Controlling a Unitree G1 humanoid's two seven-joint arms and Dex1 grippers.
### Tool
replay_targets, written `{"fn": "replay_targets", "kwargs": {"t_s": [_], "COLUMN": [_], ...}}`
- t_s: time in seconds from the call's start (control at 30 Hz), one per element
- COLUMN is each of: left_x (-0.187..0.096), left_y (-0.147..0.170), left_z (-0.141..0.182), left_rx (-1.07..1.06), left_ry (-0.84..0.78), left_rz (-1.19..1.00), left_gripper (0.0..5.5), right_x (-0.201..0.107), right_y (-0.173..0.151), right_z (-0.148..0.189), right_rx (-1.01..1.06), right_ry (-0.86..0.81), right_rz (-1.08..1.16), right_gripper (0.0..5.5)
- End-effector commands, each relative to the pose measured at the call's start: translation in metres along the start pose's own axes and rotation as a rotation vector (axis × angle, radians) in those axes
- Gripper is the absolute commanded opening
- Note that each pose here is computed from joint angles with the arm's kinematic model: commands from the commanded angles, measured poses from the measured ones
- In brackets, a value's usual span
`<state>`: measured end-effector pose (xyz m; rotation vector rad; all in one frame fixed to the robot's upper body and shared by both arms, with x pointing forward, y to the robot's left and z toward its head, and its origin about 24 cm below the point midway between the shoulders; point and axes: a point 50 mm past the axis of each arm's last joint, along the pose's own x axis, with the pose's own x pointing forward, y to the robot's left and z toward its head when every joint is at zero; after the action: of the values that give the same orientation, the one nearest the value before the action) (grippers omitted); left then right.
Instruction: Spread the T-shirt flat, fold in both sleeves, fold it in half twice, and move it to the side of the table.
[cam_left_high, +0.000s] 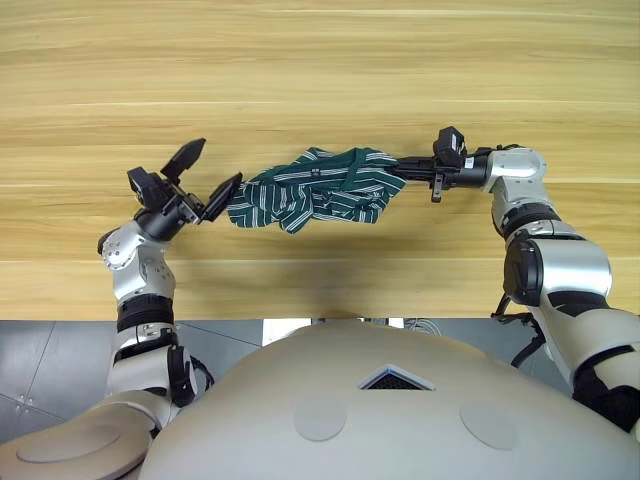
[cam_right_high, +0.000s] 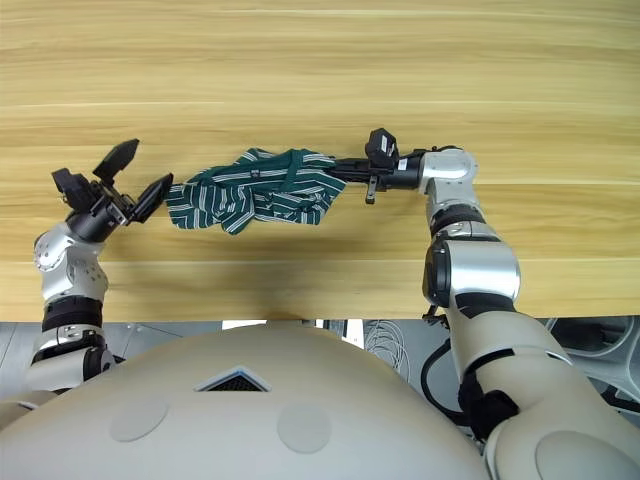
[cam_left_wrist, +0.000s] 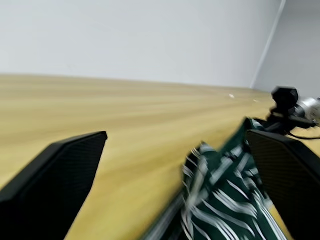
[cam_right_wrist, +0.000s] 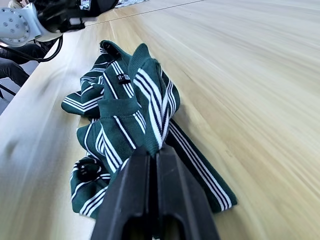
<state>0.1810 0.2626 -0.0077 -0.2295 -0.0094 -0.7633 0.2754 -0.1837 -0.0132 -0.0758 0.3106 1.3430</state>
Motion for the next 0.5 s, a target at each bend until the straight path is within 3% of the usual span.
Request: {"fn": "replay_targets", "kwargs": {"t_s": [0.03,0.2,0.5], "left_x": [-0.007,0.003,0.014], "left_y": [-0.012,-0.010,-0.004], "left_z": [-0.012,-0.020,-0.029], "left_rx": [-0.024,0.010,0.048], "left_ry": [0.146,0.202,0.270], "left_rz": [-0.075,0.006,0.097], "left_gripper": [5.01,5.01,3.50], "right_x": [-0.001,0.000,0.001], "right_y": [-0.003,-0.004,-0.004], "right_z": [0.005,0.008,0.010], "right_rx": [-0.038,-0.056,-0.082], "right_ry": [0.003,-0.001,-0.012], "right_rz": [-0.010,-0.001,0.007], "right_gripper": [0.02,0.02,0.00]}}
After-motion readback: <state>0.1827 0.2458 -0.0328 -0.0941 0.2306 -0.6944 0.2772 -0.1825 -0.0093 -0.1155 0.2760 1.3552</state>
